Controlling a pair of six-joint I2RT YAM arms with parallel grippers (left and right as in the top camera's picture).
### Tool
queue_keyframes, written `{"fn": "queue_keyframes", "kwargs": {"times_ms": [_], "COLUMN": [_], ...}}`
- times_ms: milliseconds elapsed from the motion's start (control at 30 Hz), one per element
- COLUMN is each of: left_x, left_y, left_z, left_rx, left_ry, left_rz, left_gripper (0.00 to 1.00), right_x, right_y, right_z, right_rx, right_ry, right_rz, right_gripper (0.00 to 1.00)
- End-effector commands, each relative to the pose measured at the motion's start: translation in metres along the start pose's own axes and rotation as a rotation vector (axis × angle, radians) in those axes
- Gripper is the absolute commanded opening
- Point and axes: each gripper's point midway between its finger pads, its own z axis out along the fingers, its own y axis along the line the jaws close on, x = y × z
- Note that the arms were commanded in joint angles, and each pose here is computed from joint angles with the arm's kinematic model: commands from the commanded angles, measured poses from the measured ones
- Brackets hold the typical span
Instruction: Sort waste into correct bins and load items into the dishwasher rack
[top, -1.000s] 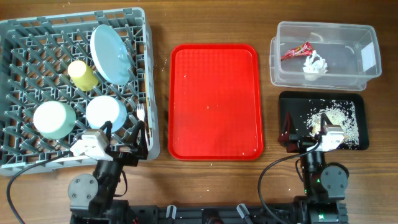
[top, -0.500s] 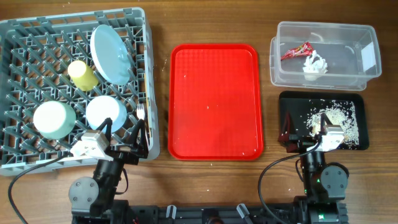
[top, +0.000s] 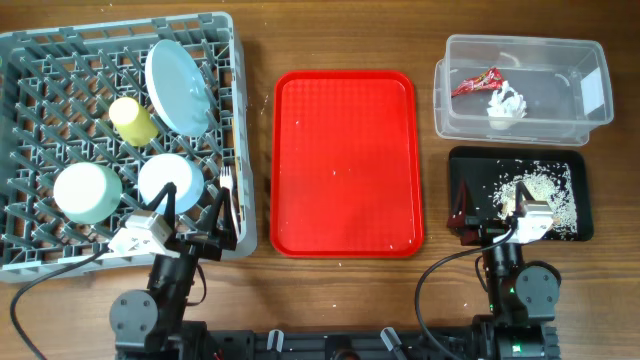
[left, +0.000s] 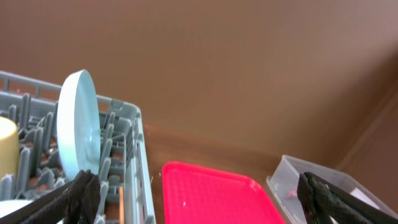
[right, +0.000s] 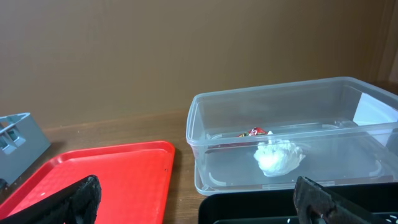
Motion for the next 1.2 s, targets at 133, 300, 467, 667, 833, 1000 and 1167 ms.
{"fn": "queue_keyframes", "kwargs": {"times_ms": [133, 300, 467, 667, 833, 1000, 1167], "left_x": [0.028, 0.024, 0.059, 0.067, 0.068, 0.072, 0.072], "left_y": [0.018, 0.033, 0.057, 0.059, 0.058, 0.044, 0.045], "left_z": [0.009, 0.008, 0.006, 0.005, 0.005, 0.006, 0.006], "left_rx": [0.000, -0.077, -0.174, -0.179, -0.172, -0.080, -0.083], "left_ry": [-0.054, -0.077, 0.071, 0.112, 0.115, 0.142, 0.141], "left_rz": [0.010, 0.011, 0.079, 0.132, 0.147, 0.286, 0.286], "left_gripper": [1.00, 1.00, 1.00, 1.00, 1.00, 1.00, 1.00], "right_x": [-0.003, -0.003, -0.003, -0.003, -0.003, -0.003, -0.003], "right_y": [0.001, 0.001, 0.001, 0.001, 0.001, 0.001, 0.001], "right_z": [-0.001, -0.001, -0.001, -0.001, -0.001, -0.001, -0.001], "right_rx": [-0.005, -0.005, -0.005, -0.005, -0.005, -0.005, -0.005], "right_ry": [-0.014, -0.014, -0.014, -0.014, -0.014, -0.014, -0.014], "right_rz": [-0.018, -0.018, -0.018, -0.018, -0.018, -0.018, -0.019], "right_gripper": [1.00, 1.00, 1.00, 1.00, 1.00, 1.00, 1.00]}}
